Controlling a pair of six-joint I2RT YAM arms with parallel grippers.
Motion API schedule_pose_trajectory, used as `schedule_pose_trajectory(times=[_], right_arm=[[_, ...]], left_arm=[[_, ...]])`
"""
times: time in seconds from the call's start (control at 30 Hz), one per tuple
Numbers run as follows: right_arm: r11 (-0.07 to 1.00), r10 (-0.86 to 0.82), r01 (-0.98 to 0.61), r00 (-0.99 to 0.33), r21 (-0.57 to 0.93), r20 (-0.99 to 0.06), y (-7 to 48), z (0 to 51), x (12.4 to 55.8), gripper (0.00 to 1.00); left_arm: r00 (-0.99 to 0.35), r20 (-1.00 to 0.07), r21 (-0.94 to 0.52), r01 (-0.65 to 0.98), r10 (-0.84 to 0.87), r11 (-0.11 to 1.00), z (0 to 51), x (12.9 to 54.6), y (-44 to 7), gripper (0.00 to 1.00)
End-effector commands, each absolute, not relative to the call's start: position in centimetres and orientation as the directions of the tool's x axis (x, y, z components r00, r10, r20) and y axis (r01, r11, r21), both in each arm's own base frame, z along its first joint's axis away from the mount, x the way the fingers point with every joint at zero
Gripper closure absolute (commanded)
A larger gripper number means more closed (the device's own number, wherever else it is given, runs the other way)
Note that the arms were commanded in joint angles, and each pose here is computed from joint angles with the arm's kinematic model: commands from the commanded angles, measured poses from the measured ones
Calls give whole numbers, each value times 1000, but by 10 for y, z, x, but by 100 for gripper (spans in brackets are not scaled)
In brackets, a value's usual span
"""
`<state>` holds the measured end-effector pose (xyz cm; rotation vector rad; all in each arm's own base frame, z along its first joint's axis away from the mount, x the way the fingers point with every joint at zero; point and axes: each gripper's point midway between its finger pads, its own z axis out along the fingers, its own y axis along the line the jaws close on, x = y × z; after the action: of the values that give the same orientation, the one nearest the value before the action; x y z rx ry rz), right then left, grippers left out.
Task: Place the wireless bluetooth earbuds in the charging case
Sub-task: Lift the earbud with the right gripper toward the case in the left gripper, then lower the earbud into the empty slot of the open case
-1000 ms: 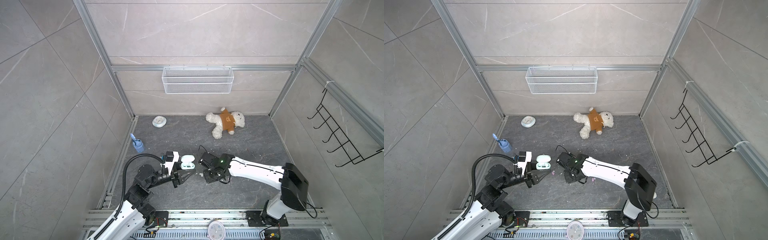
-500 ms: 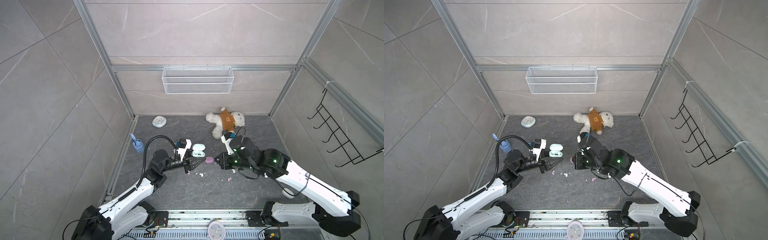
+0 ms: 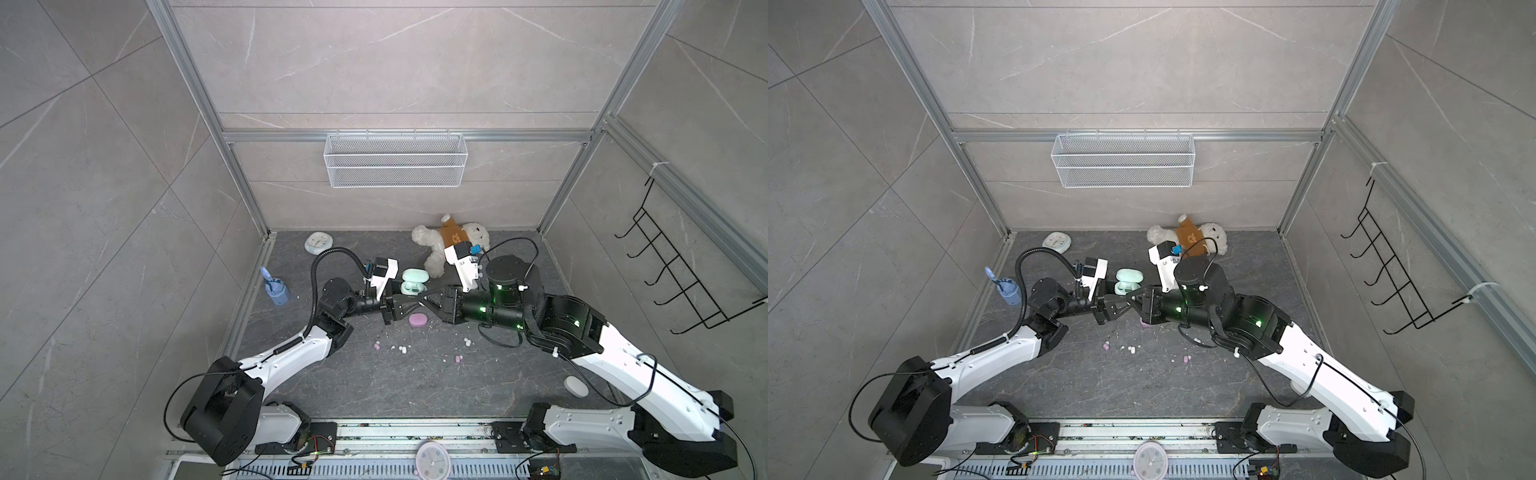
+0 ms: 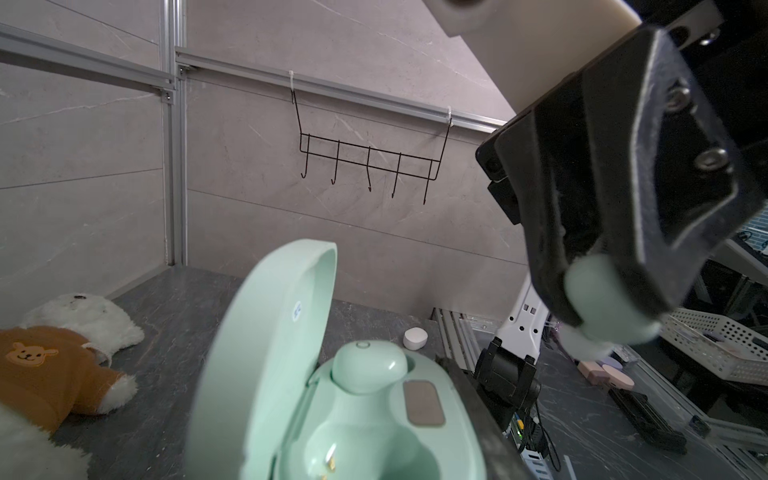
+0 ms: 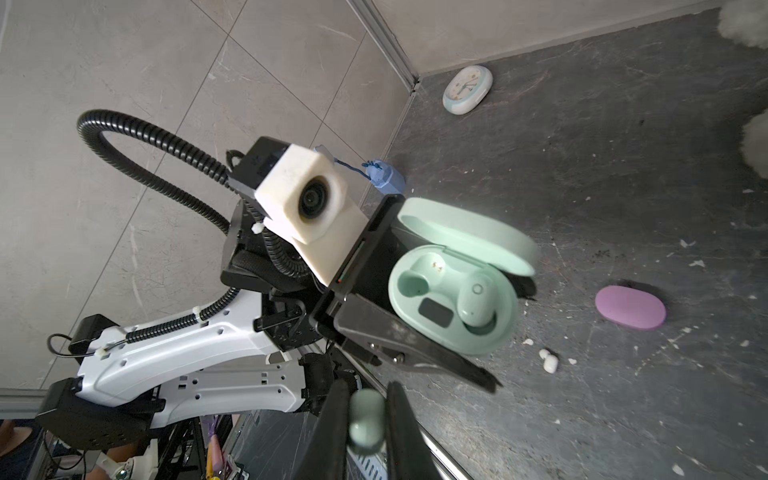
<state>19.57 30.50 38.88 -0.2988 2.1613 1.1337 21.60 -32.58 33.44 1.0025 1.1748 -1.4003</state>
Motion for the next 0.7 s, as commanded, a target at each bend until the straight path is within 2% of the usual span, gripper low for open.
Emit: schedule_pose_trajectory(times=[0.0,0.67], right_arm=[[541,142,-524,-714,658,-686,312,417,200,83],[546,164,-488,-735,681,-658,325,401,215,84]], left_arm=[[-37,-964,-15,996,-264,-84,370,199,-323,80],[0,-964,25,996,-266,-90,375,179,-320,80]])
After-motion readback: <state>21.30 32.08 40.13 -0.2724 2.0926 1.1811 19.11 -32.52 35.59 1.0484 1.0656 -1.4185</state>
